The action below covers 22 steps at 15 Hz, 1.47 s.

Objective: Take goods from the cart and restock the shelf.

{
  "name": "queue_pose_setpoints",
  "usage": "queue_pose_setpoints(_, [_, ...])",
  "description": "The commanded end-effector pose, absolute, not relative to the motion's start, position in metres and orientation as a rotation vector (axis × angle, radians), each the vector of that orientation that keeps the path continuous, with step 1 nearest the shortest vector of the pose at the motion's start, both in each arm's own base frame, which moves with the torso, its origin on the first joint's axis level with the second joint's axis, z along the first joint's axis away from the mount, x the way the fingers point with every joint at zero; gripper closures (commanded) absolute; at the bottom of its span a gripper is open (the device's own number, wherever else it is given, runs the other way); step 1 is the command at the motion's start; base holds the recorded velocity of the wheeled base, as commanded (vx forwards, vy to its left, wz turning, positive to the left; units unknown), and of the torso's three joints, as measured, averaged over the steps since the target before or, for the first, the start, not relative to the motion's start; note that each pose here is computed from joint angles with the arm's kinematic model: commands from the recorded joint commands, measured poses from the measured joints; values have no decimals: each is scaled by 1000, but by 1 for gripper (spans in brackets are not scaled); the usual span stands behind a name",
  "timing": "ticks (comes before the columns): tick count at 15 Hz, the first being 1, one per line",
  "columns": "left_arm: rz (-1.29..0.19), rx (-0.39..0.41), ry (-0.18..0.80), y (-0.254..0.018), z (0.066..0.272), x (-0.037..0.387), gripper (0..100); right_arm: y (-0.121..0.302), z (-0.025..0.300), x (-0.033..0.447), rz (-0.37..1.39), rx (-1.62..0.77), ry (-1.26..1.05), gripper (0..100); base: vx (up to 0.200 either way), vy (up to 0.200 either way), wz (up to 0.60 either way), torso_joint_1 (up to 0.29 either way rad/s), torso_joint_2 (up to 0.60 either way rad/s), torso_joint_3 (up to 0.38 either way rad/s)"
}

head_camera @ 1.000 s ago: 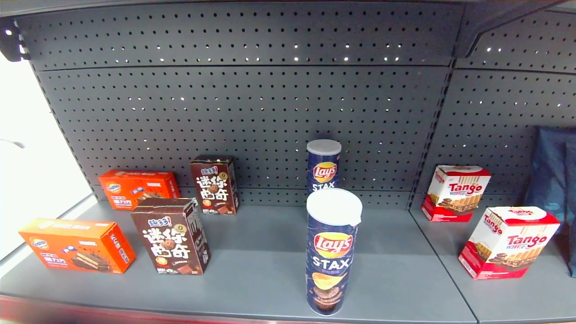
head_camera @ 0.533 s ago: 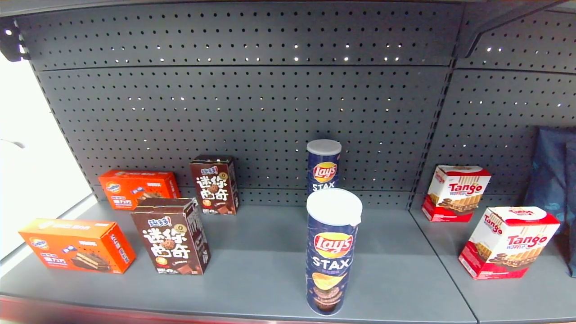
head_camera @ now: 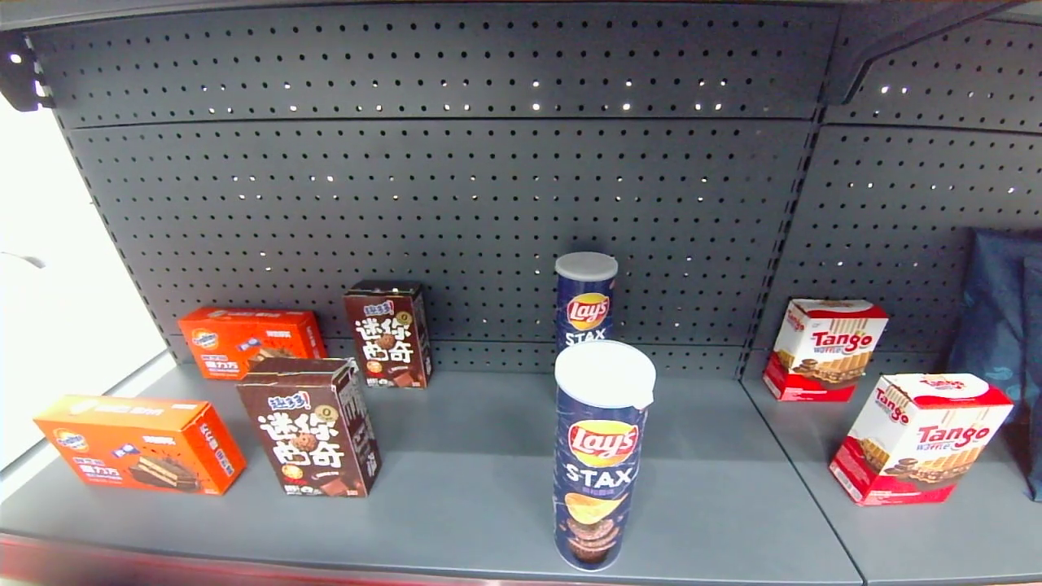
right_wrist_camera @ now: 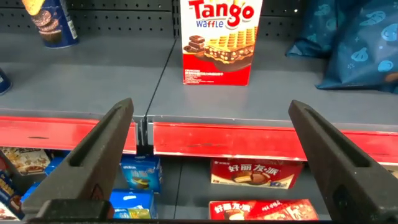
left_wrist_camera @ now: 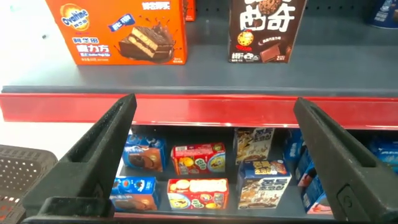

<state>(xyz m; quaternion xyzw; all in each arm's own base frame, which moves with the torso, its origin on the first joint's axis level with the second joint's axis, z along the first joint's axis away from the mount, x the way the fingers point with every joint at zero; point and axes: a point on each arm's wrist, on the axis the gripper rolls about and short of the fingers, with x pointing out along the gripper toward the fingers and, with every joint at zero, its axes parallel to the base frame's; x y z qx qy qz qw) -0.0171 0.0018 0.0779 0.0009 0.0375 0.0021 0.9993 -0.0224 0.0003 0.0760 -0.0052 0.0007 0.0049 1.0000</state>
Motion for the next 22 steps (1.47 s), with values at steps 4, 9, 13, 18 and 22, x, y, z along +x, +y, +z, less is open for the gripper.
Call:
queue_pose_setpoints(4, [29, -6, 8, 1, 77, -22, 0, 0, 76, -23, 11, -11, -2, 0, 0, 0, 0, 0, 0, 0])
queue_pose_setpoints(9, [20, -2, -3, 1, 76, -23, 0, 0, 76, -23, 11, -11, -2, 0, 0, 0, 0, 0, 0, 0])
queue_pose_setpoints(13, [15, 8, -3, 0, 76, -23, 0, 0, 76, -23, 11, -11, -2, 0, -100, 0, 0, -1, 0, 1])
queue_pose_setpoints(18, [12, -5, -3, 0, 76, -23, 0, 0, 76, -23, 12, -11, -2, 0, 0, 0, 0, 0, 0, 0])
queue_pose_setpoints(22, [12, -3, -3, 0, 76, -23, 0, 0, 76, -23, 12, -11, -2, 0, 0, 0, -300, -1, 1, 2])
